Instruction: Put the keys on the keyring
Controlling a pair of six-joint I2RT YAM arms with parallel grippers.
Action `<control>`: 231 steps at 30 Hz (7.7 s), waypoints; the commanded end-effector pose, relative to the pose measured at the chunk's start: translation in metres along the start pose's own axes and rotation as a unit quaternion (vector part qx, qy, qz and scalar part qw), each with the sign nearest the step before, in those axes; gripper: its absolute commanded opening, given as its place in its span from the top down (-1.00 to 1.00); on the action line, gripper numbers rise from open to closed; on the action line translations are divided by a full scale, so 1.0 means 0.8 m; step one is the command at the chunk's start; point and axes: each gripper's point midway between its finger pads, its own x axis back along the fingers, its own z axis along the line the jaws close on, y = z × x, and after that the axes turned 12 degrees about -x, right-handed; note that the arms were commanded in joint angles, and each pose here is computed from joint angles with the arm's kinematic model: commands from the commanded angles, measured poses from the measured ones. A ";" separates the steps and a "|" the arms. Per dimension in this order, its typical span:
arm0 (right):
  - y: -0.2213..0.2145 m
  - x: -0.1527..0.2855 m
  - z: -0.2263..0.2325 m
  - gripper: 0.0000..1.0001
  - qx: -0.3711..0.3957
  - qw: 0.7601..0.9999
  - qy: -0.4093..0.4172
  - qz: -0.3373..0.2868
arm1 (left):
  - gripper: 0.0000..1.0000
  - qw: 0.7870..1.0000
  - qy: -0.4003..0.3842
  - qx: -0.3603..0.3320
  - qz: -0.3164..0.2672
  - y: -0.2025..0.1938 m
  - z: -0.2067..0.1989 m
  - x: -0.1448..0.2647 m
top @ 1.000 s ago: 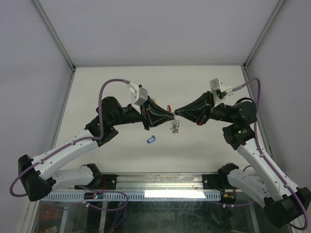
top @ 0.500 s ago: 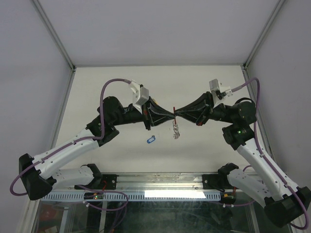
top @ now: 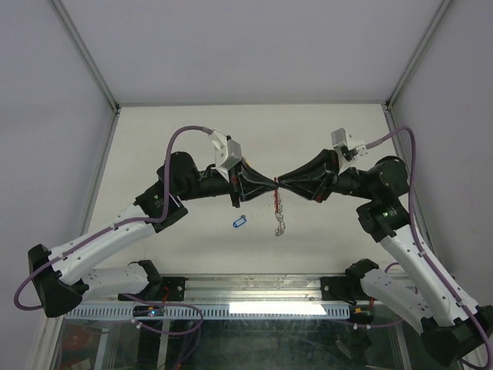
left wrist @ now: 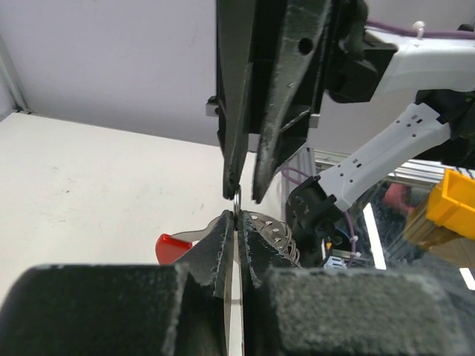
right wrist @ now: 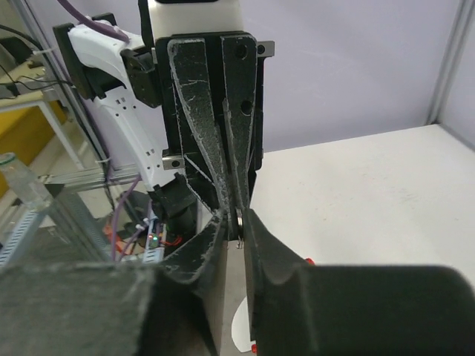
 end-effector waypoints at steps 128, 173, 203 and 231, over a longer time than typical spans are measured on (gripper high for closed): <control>-0.140 -0.014 -0.020 1.00 0.150 0.986 0.045 0.062 | 0.60 0.927 -0.030 -0.113 0.356 -0.079 -0.028 0.039; -0.041 -0.003 0.056 1.00 0.162 0.977 0.096 -0.102 | 0.48 0.986 -0.038 -0.086 0.136 0.013 -0.066 0.030; -0.050 -0.007 0.055 1.00 0.151 0.981 0.103 -0.068 | 1.00 0.982 -0.025 -0.095 0.163 0.004 -0.053 0.022; -0.065 -0.001 0.033 0.68 0.164 0.985 0.049 -0.030 | 1.00 0.973 -0.006 -0.098 0.207 -0.006 -0.040 0.023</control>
